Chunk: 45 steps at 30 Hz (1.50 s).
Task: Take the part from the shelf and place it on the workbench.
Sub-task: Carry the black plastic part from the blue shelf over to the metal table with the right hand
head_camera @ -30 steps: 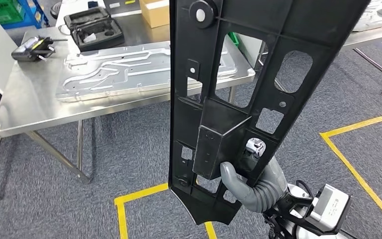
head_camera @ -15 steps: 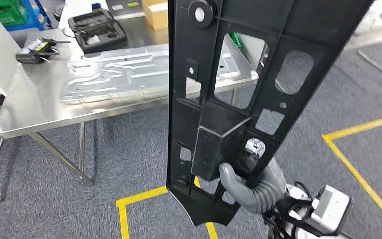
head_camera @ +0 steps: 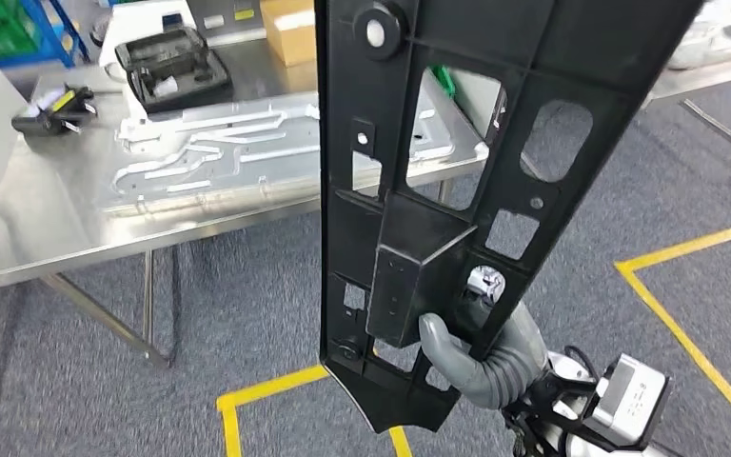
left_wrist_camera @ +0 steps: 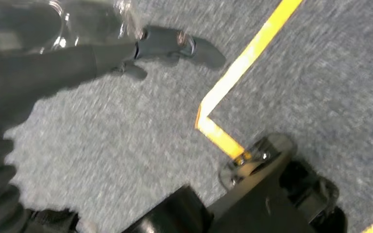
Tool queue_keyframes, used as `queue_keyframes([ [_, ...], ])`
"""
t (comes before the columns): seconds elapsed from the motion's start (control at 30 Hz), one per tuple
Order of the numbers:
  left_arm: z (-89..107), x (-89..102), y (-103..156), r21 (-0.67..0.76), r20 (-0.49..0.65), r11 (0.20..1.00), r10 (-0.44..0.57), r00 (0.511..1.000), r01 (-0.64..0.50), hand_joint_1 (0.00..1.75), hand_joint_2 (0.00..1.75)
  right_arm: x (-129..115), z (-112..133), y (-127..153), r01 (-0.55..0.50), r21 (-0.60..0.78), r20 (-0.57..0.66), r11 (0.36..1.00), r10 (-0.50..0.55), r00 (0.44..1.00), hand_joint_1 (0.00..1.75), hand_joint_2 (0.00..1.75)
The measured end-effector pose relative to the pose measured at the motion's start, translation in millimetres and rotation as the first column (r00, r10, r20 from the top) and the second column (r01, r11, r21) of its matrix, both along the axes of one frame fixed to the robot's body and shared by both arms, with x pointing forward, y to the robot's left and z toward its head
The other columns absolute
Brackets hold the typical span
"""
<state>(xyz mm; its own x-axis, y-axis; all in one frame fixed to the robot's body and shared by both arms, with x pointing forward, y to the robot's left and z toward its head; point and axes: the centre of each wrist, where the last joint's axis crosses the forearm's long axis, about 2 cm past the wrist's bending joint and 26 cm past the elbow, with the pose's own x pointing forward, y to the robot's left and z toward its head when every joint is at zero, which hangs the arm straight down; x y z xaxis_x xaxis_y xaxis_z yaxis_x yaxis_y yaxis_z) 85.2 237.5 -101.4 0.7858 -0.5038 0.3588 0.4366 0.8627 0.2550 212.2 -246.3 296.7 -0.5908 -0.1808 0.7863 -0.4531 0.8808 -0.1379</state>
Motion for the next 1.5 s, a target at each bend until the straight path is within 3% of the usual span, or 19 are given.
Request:
queue_keyframes([
  [0.63, -1.4, -7.2, 0, 0.002, -0.017, 1.0, -0.002, 1.0, 0.002, 0.0, 1.75, -1, 1, 0, -0.003, 0.002, 0.003, 1.0, 0.003, 1.0, 1.75, 1.75],
  [0.87, 0.6, 2.6, -1, -0.002, 0.007, 1.0, -0.001, 1.0, 0.001, 0.0, 1.75, -1, 1, 0, -0.003, 0.002, 0.006, 1.0, 0.003, 1.0, 1.75, 1.75],
  [1.5, -1.1, -6.5, -1, 0.0, -0.013, 1.0, -0.005, 1.0, 0.005, 0.0, 1.75, 0, 3, 0, -0.004, 0.002, 0.012, 1.0, 0.004, 1.0, 1.75, 1.75],
])
